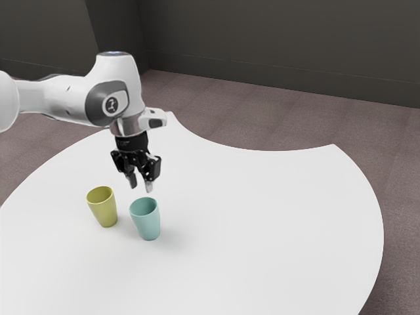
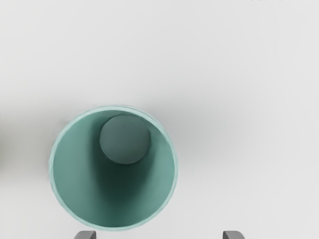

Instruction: Place the right cup onto the left cup

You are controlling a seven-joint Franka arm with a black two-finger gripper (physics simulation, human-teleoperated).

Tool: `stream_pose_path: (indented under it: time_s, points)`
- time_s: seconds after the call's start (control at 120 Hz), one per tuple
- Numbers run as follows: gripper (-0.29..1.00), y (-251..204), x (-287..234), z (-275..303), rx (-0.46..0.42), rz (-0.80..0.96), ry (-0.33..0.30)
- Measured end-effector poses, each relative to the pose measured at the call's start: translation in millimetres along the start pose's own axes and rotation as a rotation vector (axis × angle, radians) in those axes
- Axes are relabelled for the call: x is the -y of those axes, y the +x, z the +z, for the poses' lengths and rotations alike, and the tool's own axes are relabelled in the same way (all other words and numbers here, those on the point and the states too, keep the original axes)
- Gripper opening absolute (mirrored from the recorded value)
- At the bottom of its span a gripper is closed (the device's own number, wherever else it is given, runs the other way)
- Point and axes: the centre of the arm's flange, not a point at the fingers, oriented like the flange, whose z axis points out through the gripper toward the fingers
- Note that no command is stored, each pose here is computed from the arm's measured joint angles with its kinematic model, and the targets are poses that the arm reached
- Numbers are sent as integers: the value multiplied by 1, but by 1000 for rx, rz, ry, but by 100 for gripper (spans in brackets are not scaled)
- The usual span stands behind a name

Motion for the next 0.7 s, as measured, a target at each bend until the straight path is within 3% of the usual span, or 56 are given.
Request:
stream_pose_path:
  time_s: [0.7]
  points:
    - [29, 21, 13, 56, 24, -94, -44]
